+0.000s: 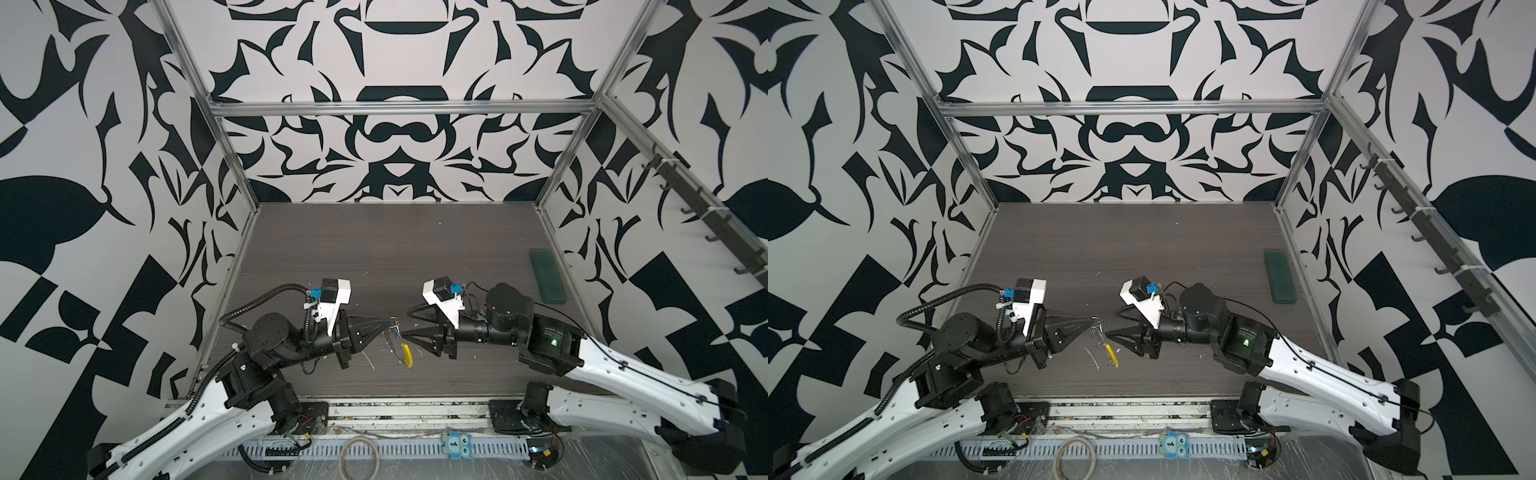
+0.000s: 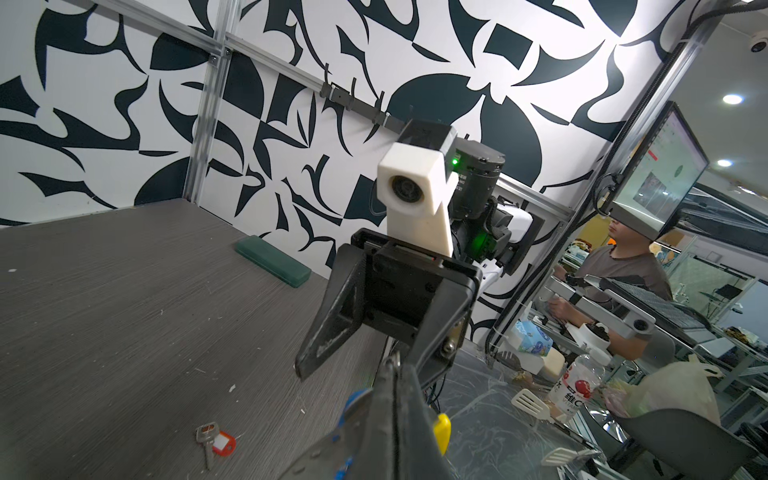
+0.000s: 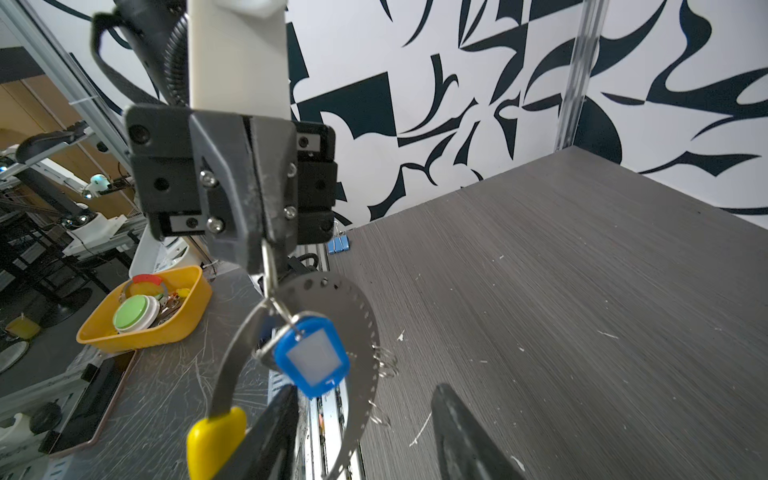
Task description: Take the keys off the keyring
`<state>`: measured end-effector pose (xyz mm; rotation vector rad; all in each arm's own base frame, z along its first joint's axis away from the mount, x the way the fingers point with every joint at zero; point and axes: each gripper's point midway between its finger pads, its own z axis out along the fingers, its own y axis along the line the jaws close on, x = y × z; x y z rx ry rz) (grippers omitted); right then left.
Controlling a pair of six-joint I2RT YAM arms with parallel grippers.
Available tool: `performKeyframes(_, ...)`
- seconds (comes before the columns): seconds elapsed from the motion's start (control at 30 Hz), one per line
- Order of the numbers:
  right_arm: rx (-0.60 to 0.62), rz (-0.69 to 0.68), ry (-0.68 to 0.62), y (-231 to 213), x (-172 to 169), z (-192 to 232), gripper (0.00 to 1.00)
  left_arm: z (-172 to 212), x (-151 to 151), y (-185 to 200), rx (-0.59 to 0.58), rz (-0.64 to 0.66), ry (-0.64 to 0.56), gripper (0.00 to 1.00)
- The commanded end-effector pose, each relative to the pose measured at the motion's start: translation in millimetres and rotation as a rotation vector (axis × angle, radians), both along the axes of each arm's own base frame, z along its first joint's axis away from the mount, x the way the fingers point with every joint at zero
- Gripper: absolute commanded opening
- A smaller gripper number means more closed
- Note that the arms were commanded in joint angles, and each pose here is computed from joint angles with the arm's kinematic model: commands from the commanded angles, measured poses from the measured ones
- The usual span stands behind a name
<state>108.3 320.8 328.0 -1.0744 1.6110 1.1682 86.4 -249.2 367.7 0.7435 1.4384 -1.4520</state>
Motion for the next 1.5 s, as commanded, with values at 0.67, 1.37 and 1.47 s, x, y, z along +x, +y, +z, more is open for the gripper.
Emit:
performKeyframes(0.67, -0.016, -0.124, -0.218, 12, 7, 35, 0.35, 0, 1, 3, -0.042, 0.011, 0.006, 0.00)
performKeyframes(1.37, -0.047, -0.093, -0.251, 14, -3, 35, 0.27, 0, 4, 7, -0.047, 0.042, 0.001, 0.00)
performKeyframes(1.47, -0.049, -0.103, -0.263, 16, -1, 38, 0.31, -1, 3, 6, -0.045, 0.033, 0.003, 0.00)
